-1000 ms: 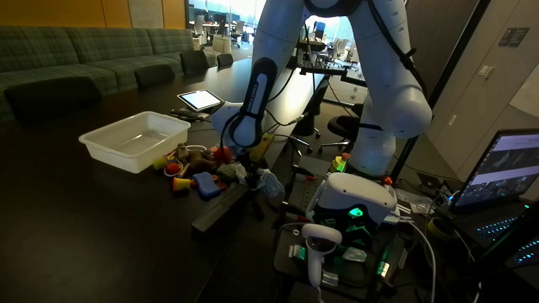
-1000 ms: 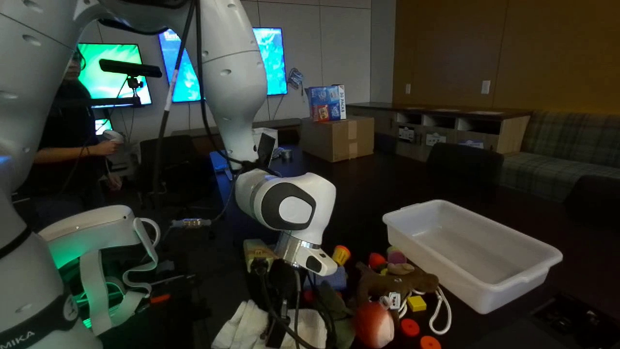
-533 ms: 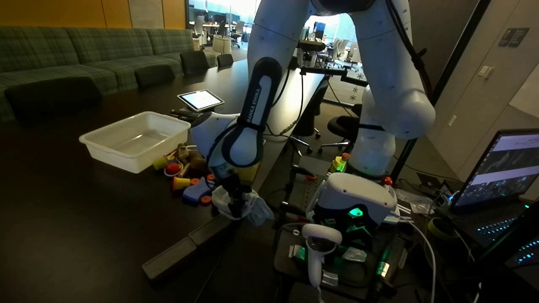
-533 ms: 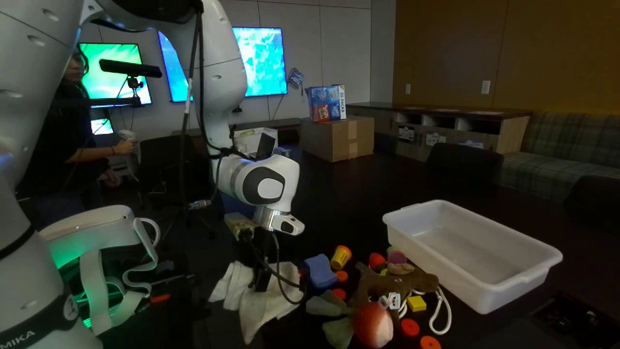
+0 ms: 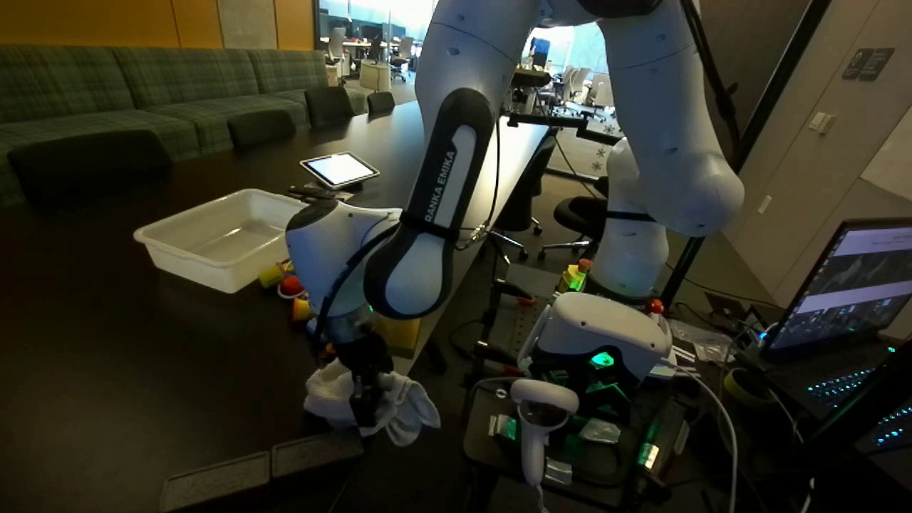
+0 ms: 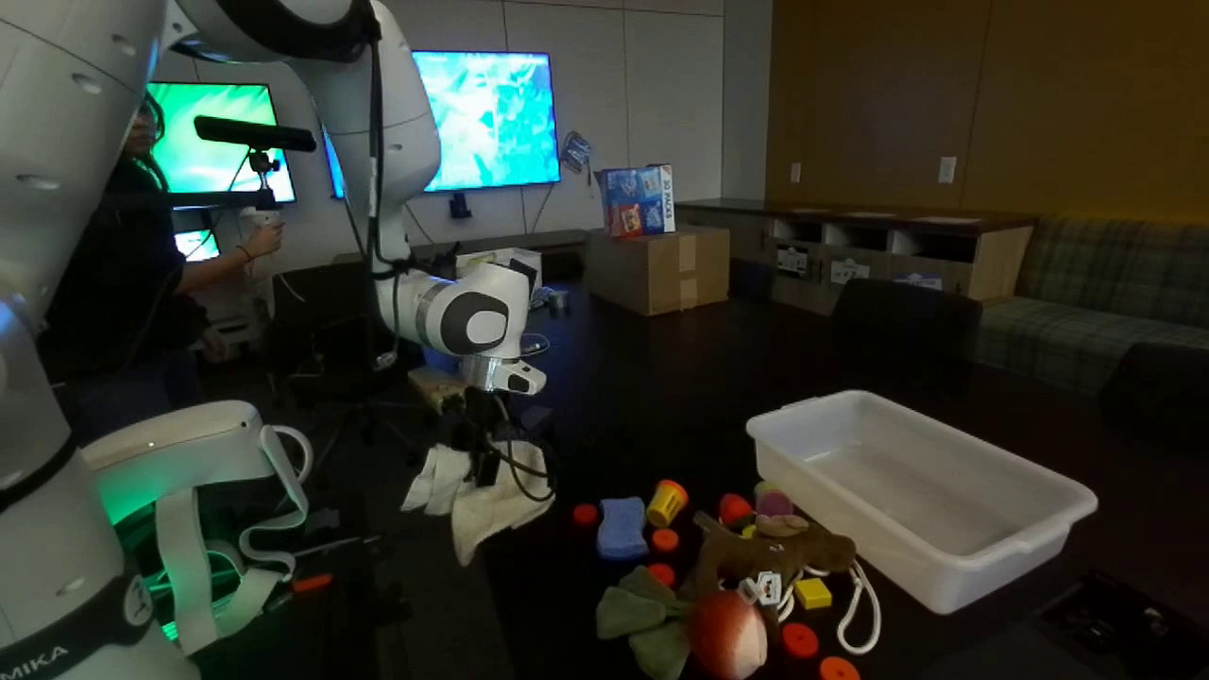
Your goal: Use the towel to push all the objects on the table to the left
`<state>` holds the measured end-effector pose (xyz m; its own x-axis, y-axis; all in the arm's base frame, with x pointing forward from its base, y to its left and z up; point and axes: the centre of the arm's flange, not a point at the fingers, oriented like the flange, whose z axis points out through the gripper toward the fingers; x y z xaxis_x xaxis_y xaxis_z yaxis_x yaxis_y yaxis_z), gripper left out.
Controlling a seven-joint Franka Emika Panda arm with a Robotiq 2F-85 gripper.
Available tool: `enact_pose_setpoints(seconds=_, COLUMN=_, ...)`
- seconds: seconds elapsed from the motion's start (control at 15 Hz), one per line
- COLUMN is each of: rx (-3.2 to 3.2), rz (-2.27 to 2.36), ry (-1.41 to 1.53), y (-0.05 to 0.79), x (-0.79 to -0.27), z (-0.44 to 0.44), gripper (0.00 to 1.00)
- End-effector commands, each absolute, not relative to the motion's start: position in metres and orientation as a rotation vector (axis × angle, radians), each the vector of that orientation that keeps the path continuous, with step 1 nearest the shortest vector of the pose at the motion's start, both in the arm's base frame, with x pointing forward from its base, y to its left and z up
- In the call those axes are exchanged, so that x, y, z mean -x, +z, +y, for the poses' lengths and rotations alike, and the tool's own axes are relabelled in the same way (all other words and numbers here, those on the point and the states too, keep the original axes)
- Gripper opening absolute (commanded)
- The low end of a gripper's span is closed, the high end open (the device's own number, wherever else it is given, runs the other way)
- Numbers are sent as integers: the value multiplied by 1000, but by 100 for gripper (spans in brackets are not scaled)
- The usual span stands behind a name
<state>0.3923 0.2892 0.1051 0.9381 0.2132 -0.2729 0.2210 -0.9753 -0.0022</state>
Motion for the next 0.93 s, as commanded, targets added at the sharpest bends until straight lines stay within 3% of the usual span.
enact_pose_setpoints(seconds=0.0, rx=-3168, rz=356, ry=-276, y=163, x=-415, z=305, gripper=3)
enact_pose_setpoints(seconds=0.33, rx=-3240, rz=218, ry=-41, y=230, x=-467, z=234, gripper=3)
enact_pose_setpoints(seconds=0.87, rx=-3121, rz=-296, ry=272, y=272, x=-535, z=20, gripper=3)
